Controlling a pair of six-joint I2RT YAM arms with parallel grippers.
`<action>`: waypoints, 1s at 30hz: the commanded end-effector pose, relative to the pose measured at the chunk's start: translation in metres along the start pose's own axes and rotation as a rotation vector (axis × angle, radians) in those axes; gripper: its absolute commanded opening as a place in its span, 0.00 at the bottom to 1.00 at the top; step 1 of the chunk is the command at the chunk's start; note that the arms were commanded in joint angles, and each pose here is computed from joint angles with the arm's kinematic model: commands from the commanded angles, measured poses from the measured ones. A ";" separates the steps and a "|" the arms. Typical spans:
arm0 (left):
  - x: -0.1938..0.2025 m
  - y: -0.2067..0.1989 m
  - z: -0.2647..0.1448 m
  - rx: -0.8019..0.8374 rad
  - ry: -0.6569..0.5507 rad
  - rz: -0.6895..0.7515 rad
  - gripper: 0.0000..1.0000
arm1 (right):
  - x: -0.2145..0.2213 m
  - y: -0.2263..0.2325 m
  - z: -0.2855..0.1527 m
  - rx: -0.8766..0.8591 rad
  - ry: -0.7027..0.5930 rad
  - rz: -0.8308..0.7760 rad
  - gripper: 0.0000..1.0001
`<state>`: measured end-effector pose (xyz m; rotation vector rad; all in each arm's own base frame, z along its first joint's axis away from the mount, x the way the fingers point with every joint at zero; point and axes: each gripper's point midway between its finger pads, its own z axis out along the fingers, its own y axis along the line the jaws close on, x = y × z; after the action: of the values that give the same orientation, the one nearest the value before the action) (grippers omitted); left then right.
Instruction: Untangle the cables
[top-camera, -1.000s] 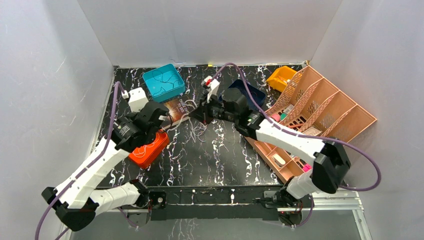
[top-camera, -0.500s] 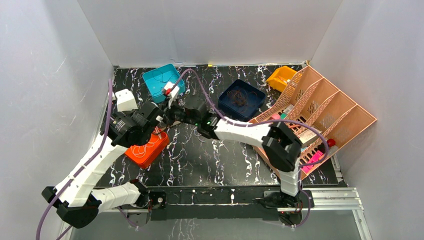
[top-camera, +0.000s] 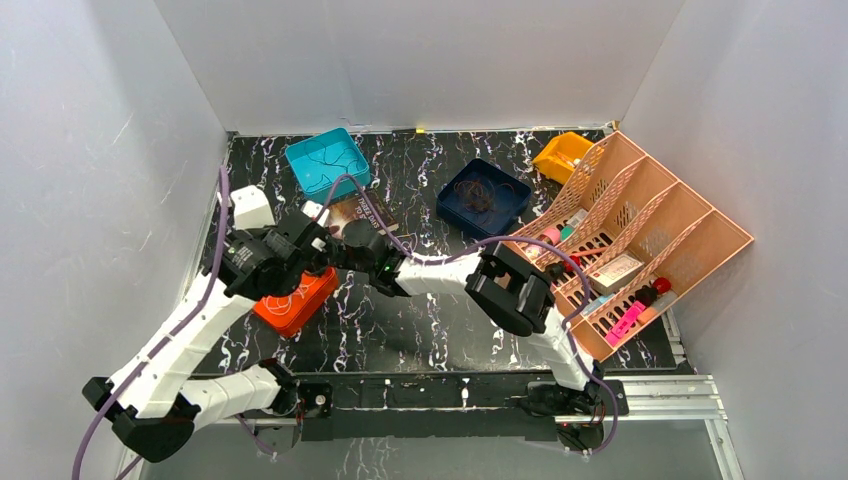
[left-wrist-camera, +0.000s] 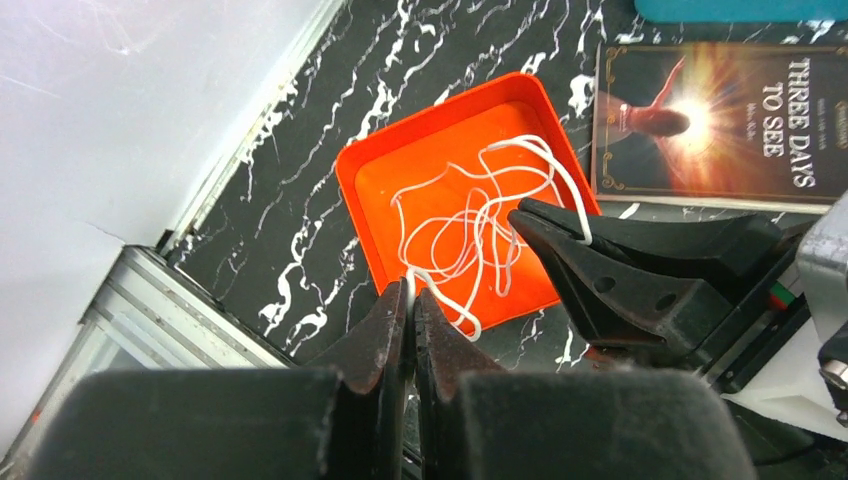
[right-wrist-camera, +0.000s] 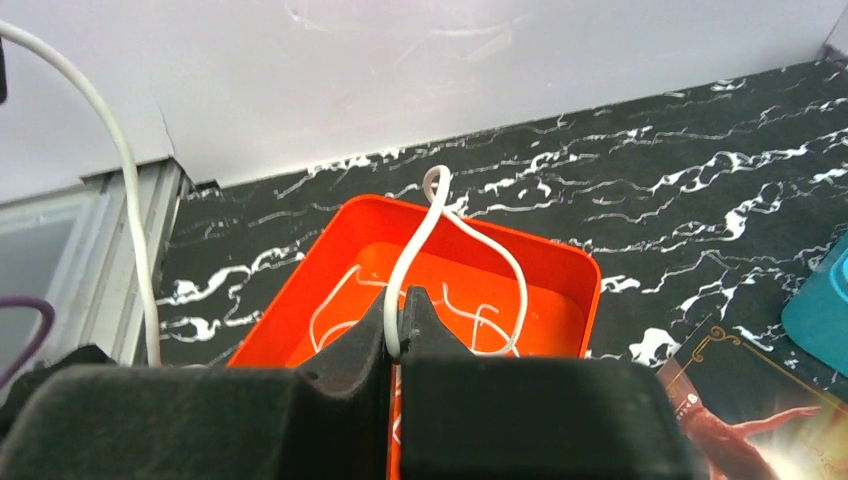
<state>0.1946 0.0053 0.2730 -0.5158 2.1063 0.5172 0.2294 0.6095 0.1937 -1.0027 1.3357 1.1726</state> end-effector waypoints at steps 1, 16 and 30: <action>0.024 -0.009 0.012 0.004 0.038 -0.017 0.00 | 0.001 0.000 0.003 -0.034 -0.050 -0.086 0.00; 0.064 -0.012 0.083 0.010 0.244 -0.104 0.00 | 0.060 -0.005 -0.008 -0.031 0.093 -0.085 0.00; 0.109 -0.001 0.142 0.009 0.468 -0.347 0.00 | 0.084 0.006 0.001 -0.124 0.233 -0.063 0.03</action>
<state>0.2190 0.0652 0.1146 -1.0406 2.3617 0.3276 0.2151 0.6064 0.0854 -1.2724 1.4897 1.1068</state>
